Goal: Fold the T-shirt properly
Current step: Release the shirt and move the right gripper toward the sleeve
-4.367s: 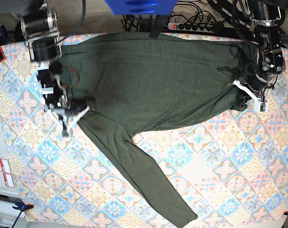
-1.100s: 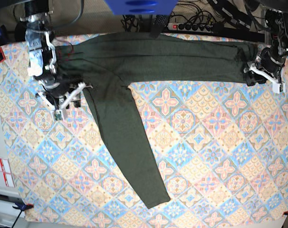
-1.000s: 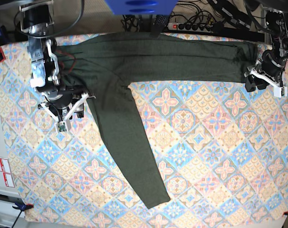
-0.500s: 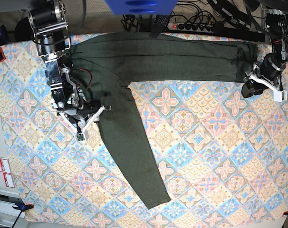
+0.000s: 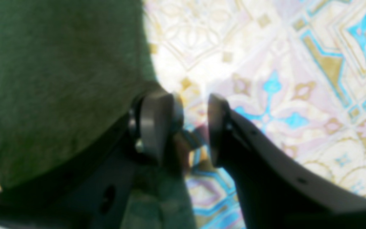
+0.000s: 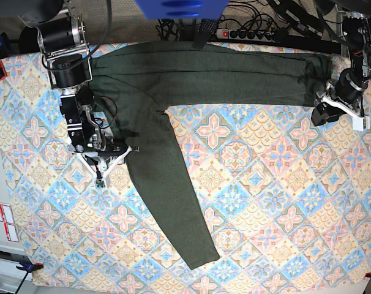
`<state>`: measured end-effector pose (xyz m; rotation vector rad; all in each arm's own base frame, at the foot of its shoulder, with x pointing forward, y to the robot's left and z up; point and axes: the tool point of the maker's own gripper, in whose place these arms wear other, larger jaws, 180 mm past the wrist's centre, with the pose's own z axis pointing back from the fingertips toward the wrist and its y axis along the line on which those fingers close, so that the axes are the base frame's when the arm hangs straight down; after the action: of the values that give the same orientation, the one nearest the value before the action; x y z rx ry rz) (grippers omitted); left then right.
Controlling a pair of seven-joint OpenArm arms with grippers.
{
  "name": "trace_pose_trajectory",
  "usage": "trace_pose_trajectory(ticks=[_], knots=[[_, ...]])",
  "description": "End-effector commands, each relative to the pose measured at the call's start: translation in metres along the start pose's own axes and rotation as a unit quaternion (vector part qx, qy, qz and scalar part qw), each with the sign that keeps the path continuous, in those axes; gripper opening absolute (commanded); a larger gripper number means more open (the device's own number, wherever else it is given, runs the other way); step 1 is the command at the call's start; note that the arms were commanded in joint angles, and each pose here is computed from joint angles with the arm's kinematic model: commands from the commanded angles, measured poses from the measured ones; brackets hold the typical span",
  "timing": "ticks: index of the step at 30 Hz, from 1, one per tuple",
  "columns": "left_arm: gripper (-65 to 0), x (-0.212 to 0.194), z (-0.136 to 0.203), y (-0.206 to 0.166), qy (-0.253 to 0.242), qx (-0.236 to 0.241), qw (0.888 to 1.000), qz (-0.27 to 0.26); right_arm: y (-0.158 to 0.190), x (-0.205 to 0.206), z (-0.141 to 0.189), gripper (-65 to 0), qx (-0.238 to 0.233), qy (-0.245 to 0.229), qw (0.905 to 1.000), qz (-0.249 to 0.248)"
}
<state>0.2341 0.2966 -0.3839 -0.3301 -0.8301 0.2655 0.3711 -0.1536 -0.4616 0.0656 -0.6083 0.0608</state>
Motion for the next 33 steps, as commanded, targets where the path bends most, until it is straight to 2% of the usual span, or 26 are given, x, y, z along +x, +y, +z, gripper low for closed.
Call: trace_pose_trajectory(ticks=[1, 6, 10, 21, 24, 29, 33], knots=[[-33.1, 0.011, 0.002, -0.004, -0.019, -0.007, 1.000, -0.003, 0.007, 0.022, 0.001, -42.4, 0.008, -0.027, 0.9996, -0.002], [-33.1, 0.010, 0.001, -0.005, -0.018, -0.008, 1.000, -0.002, 0.027, 0.008, -0.008, -42.4, 0.025, -0.008, 0.9995, -0.015], [-33.1, 0.010, 0.001, -0.005, -0.018, -0.008, 1.000, -0.002, 0.036, 0.014, -0.009, -42.4, 0.032, -0.013, 0.9993, -0.017], [-33.1, 0.008, 0.002, -0.005, -0.016, -0.007, 1.000, -0.002, 0.037, 0.010, -0.012, -43.1, 0.032, -0.004, 0.9993, -0.020], [-33.1, 0.008, 0.002, -0.005, -0.016, -0.007, 1.000, -0.002, 0.037, 0.009, -0.012, -47.9, 0.033, -0.003, 0.9993, -0.020], [-33.1, 0.008, 0.002, -0.004, -0.016, -0.007, 1.000, -0.002, 0.038, 0.011, -0.010, -63.3, 0.035, -0.008, 0.9991, -0.021], [-33.1, 0.008, 0.002, -0.004, -0.016, -0.007, 1.000, -0.002, 0.046, 0.017, 0.002, -64.6, 0.044, -0.033, 0.9983, -0.018]])
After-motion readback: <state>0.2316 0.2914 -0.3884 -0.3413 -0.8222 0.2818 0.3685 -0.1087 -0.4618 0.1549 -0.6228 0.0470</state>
